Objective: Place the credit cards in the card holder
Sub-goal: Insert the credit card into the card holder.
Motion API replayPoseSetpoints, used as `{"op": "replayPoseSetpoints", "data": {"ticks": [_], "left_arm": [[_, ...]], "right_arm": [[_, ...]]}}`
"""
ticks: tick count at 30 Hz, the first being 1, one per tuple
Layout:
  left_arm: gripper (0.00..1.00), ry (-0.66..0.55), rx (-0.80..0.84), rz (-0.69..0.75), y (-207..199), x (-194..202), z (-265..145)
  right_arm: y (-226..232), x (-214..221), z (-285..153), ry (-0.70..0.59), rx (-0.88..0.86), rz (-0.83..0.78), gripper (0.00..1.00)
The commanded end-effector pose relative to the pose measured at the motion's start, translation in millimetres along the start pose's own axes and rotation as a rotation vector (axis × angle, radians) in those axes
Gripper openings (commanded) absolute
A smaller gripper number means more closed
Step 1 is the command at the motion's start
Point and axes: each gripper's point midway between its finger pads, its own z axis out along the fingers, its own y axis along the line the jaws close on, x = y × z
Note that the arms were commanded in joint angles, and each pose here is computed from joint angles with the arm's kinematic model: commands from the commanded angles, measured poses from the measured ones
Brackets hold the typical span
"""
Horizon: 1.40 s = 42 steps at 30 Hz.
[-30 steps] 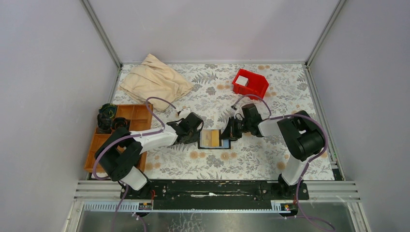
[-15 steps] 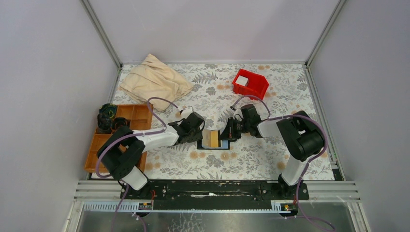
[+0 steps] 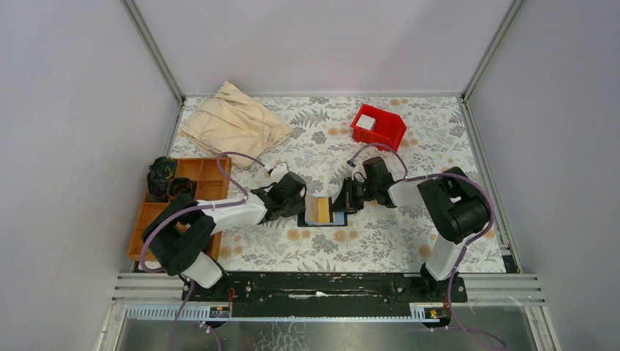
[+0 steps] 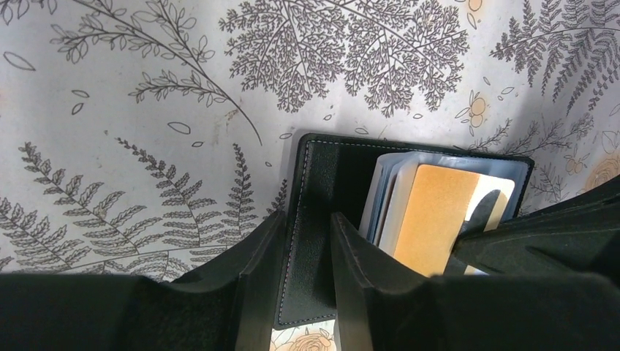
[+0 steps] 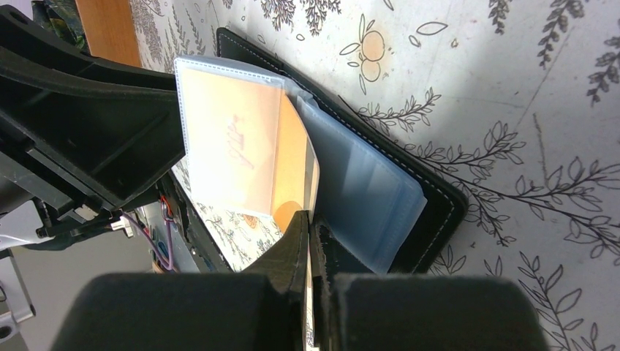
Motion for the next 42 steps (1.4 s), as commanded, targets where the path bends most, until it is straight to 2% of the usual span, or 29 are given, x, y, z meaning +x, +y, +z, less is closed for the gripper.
{"op": "replayPoseSetpoints", "data": {"ticks": [1, 11, 17, 20, 24, 30, 42], "left_arm": [[0.39, 0.259, -0.327, 0.082, 98.8, 75.3, -18.5], [0.42, 0.168, -0.281, 0.018, 78.4, 50.2, -32.4], [0.41, 0.133, -0.285, -0.008, 81.2, 45.2, -38.1], [0.37, 0.133, -0.299, -0.006, 85.2, 46.8, -36.8], [0.18, 0.159, -0.316, 0.013, 90.1, 53.7, -30.7], [0.01, 0.201, -0.303, 0.042, 87.9, 62.6, -19.2], [0.00, 0.291, -0.235, 0.101, 78.2, 83.2, -2.4]], "right_arm": [[-18.0, 17.3, 8.6, 0.050, 0.074, 0.004, 0.00], [-17.4, 15.9, 8.8, 0.048, 0.074, 0.003, 0.00], [-16.9, 15.2, 8.5, 0.047, 0.073, 0.001, 0.00], [-16.1, 15.2, 8.8, 0.048, 0.071, 0.000, 0.00], [-16.1, 15.3, 8.3, 0.051, 0.072, 0.001, 0.00], [-14.8, 14.4, 6.7, 0.053, 0.076, -0.008, 0.00], [-12.6, 14.7, 5.9, 0.065, 0.072, -0.011, 0.00]]}}
